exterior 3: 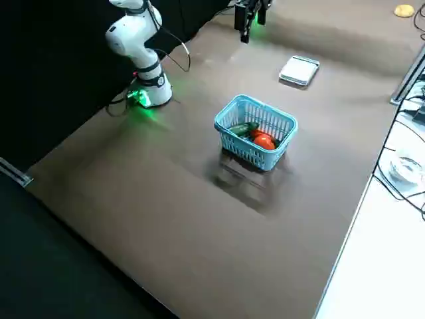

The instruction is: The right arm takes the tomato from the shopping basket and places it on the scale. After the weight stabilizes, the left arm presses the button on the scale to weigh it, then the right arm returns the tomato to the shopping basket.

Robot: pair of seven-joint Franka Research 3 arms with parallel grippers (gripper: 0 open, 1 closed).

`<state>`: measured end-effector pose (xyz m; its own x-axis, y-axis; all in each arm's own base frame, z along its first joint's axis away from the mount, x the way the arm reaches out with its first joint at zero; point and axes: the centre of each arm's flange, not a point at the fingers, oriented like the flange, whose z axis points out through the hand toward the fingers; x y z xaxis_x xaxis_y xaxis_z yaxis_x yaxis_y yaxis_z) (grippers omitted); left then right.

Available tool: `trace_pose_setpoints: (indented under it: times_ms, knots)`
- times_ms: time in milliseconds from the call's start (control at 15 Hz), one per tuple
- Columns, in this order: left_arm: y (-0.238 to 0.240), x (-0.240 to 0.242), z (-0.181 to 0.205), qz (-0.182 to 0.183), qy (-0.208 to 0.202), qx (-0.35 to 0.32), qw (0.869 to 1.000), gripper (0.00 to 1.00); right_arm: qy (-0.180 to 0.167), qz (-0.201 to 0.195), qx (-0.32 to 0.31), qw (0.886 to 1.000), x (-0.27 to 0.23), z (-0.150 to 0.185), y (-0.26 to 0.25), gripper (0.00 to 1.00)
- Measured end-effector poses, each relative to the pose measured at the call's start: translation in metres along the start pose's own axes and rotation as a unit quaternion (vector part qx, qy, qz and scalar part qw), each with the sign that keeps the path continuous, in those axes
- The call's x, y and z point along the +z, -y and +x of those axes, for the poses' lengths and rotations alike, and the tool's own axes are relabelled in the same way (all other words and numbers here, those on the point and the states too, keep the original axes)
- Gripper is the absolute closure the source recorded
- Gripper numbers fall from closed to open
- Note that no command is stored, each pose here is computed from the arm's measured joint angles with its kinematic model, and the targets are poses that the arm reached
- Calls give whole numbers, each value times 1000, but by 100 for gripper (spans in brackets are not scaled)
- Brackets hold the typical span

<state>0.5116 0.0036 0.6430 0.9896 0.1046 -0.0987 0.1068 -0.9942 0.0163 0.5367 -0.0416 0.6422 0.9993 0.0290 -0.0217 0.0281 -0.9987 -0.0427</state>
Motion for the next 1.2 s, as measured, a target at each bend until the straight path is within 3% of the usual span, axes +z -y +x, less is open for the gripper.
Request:
trace_pose_setpoints:
  times_ms: [533, 800, 1000, 1200]
  knots:
    - [-3, 2, -1, 1, 7, 3, 1000, 0, -1, 0, -6, 1000, 2, 2, 7, 2]
    - [0, 6, 1, 1, 12, 0, 1000, 0, -38, -7, 7, 999, 19, 28, -5, 1]
    - [1, 13, 5, 2, 19, 3, 1000, 0, -31, -10, 18, 999, 54, 52, -19, 1]
    - [2, 15, 7, 11, 21, 52, 998, 0, -52, -15, 16, 998, 78, 72, -18, 0]
